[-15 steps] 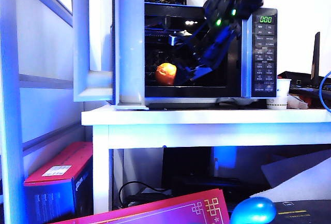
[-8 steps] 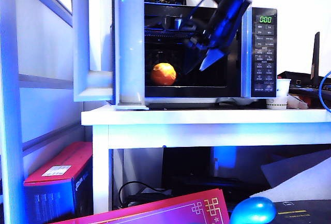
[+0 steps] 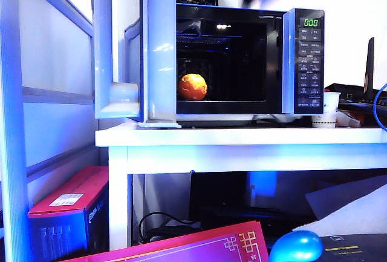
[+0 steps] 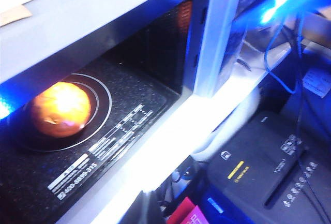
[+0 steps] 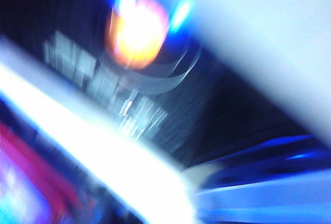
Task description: Open the microwave door, place the orange inside the microwave, then close the microwave door.
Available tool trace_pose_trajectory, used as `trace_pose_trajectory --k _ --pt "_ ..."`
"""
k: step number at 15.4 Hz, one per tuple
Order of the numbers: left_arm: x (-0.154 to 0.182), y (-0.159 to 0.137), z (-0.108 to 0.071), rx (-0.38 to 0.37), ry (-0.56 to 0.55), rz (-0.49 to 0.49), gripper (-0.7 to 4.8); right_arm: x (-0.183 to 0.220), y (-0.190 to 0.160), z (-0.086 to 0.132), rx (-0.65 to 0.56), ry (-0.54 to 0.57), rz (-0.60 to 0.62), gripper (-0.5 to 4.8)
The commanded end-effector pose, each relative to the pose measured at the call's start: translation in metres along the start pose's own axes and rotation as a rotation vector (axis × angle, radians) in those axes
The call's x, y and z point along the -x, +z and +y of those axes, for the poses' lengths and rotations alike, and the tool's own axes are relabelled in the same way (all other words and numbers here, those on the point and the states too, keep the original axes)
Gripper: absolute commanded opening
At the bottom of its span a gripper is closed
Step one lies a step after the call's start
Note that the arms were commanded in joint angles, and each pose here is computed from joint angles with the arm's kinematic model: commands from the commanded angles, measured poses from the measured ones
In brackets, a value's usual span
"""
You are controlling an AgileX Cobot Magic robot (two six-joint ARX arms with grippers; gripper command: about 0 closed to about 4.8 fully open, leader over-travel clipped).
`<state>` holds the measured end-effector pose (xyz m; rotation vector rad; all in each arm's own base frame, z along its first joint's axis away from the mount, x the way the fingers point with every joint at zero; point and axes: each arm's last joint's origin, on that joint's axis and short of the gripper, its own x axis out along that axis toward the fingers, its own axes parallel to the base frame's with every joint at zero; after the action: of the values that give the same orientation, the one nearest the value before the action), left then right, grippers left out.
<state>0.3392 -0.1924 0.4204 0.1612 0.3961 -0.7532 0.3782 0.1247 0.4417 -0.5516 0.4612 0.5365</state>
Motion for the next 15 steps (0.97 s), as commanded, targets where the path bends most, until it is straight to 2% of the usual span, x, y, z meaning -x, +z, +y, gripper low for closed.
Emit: trace_pose_trajectory --k 1,4,8,11,13,15 --pt "0.004 -0.002 -0.002 0.021 -0.037 0.006 -0.03 0.052 0.019 -0.004 0.011 -0.083 -0.149 0.09" --pt "0.017 0.009 -0.005 0.002 -0.029 -0.065 -0.03 0.086 0.024 -0.003 0.018 -0.118 -0.213 0.13" --pt "0.022 0.011 -0.006 0.001 -0.035 -0.079 -0.03 0.101 0.028 -0.003 0.02 -0.127 -0.257 0.13" --pt "0.031 0.016 -0.008 0.01 -0.058 -0.113 -0.03 0.107 0.028 0.001 -0.039 -0.028 -0.296 0.05" --pt "0.043 0.024 -0.01 -0.007 -0.053 -0.176 -0.03 0.116 0.029 0.003 -0.067 0.029 -0.335 -0.01" --pt "0.064 0.037 -0.014 -0.035 -0.039 -0.275 -0.03 0.128 0.031 0.007 -0.111 0.139 -0.402 -0.01"
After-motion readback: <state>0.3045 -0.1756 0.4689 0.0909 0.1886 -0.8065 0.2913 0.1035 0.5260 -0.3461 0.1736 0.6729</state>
